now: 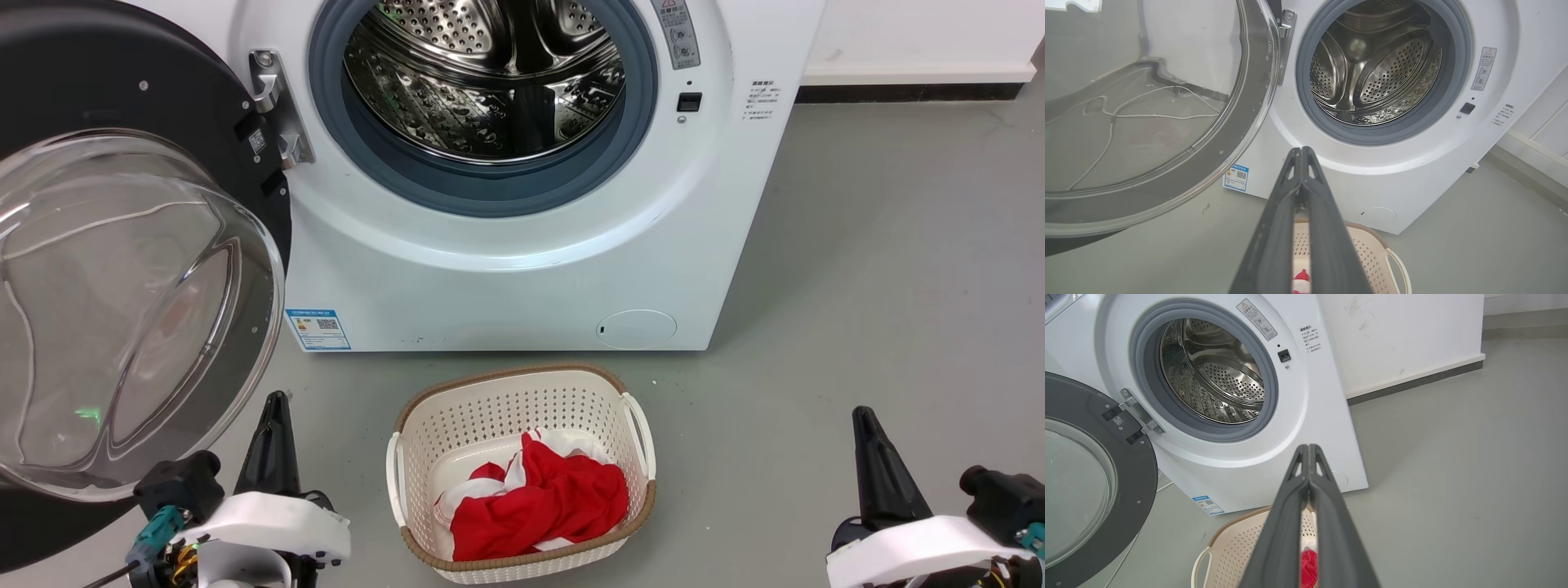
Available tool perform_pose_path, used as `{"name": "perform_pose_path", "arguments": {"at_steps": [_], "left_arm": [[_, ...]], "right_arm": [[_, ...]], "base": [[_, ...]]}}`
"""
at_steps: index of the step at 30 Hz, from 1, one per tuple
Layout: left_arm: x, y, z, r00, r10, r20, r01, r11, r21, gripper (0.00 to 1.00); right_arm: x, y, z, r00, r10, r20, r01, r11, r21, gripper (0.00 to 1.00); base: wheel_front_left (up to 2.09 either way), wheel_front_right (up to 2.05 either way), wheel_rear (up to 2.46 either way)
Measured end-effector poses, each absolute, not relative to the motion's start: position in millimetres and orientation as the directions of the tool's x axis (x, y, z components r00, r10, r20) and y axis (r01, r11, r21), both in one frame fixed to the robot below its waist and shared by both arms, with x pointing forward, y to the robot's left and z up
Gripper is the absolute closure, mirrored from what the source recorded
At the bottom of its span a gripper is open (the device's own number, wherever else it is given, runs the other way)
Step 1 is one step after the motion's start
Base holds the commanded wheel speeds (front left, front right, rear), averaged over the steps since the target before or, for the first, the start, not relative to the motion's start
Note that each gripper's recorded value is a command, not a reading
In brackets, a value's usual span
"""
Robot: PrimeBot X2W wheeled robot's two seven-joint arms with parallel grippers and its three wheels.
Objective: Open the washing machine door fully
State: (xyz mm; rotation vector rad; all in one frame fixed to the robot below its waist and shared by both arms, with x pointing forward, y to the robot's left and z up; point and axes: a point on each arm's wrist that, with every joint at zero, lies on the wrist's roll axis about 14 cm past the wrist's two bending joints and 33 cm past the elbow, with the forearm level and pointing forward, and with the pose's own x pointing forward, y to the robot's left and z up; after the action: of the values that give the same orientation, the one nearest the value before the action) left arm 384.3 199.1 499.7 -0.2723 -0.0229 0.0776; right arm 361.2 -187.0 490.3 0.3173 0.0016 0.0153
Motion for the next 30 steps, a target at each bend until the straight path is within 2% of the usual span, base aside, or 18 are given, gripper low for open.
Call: {"name": "perform_pose_path", "arguments": {"at_steps": [16, 30], "left_arm": [[383.7, 201.3, 492.6, 0.995, 0.086, -0.043, -0.096, 0.845, -0.527, 1.00], [383.6, 202.6, 488.9, 0.994, 0.078, -0.072, -0.106, 0.716, -0.690, 1.00]], "right_arm": [[368.0, -193.9, 491.1, 1.000, -0.020, -0.017, 0.026, 0.831, 0.556, 1.00], [372.1, -196.9, 490.6, 0.999, -0.029, -0.034, 0.045, 0.703, 0.709, 1.00]], "base": [[0.00, 0.00, 0.00], [0.00, 0.00, 0.00]]}}
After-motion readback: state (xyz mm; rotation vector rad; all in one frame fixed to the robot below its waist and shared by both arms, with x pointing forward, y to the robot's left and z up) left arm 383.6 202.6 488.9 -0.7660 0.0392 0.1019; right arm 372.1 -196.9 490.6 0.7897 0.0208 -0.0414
